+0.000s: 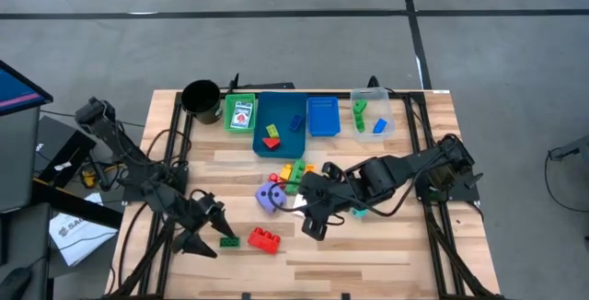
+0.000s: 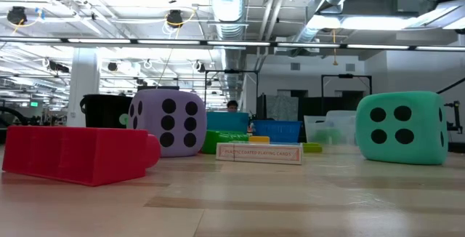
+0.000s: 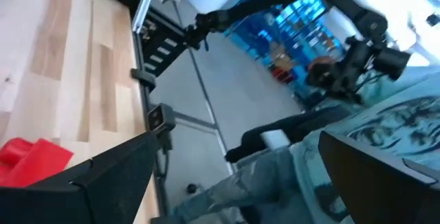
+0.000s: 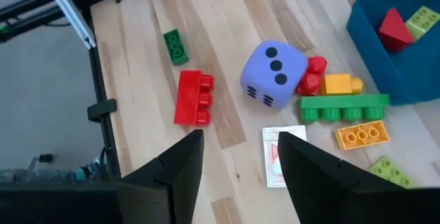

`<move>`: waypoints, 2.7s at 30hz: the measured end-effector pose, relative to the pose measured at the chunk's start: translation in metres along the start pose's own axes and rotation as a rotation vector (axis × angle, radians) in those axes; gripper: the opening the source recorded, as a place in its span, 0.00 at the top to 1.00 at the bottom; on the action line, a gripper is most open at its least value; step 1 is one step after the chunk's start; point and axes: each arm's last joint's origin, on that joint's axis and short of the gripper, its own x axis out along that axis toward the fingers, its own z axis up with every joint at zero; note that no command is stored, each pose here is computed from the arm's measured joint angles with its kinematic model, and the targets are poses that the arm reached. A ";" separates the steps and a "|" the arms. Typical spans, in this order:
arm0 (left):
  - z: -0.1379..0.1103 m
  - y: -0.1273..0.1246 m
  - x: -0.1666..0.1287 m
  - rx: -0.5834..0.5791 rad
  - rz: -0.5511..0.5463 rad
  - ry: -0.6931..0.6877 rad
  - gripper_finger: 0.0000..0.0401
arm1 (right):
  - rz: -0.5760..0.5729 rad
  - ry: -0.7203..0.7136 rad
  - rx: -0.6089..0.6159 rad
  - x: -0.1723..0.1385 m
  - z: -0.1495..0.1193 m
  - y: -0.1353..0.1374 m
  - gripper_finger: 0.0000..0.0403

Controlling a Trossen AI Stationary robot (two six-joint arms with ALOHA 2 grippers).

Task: Pick & Place Toys
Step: Put the small dark green game piece into the dark blue bin

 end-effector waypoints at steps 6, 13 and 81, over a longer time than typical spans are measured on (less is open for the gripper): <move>-0.015 0.014 -0.003 0.032 0.112 0.196 0.01 | -0.008 -0.003 0.059 0.001 0.003 -0.004 0.54; -0.040 0.040 0.002 0.076 0.352 0.416 0.01 | -0.007 -0.004 0.078 0.001 0.003 -0.004 0.54; -0.091 0.092 0.026 0.148 0.757 0.640 0.64 | -0.011 0.003 0.072 0.001 0.002 -0.003 0.54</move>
